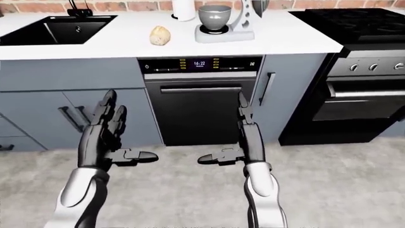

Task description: Place the bread in the stand mixer bowl.

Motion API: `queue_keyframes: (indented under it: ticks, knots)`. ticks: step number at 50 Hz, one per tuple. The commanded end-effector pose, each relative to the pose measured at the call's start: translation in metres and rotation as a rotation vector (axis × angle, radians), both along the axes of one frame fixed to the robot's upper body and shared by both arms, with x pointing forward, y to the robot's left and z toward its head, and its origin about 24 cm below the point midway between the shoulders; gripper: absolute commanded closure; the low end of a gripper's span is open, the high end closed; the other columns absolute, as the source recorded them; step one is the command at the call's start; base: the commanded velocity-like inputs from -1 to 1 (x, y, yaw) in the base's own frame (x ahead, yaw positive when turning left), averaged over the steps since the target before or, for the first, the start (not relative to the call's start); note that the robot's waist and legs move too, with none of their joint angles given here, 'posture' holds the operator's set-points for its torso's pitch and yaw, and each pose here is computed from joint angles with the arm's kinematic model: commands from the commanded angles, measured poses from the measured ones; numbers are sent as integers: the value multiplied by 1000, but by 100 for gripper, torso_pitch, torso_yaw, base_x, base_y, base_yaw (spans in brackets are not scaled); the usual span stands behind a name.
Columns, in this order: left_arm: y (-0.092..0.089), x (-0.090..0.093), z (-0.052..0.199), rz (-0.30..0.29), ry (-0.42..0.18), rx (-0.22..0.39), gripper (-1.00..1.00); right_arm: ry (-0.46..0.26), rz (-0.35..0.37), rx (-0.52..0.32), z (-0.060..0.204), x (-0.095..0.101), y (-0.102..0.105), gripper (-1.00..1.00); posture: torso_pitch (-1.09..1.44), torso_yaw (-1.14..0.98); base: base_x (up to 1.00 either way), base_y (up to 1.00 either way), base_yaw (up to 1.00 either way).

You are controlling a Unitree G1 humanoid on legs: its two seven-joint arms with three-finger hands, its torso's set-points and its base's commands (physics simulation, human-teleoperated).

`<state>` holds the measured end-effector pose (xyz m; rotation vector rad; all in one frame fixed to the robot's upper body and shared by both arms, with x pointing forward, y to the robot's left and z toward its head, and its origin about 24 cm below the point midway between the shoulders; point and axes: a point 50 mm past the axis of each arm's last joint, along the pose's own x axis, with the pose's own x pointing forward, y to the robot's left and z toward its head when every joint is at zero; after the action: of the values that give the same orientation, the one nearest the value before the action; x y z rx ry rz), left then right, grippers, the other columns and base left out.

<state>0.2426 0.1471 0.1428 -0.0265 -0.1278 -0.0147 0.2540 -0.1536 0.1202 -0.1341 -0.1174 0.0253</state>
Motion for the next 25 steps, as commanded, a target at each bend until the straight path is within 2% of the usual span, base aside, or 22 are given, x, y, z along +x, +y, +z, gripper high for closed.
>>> queue_keyframes:
  ticks: [1, 25]
  knots:
    - [0, -3, 16, -2, -93, 0, -100, -98, 14, -3, 18, -1, 3, -100, 0, 0, 0, 0, 0]
    - [0, -3, 19, -4, -97, -3, -100, -101, 15, -12, 22, -2, 4, -100, 0, 0, 2, 0, 0]
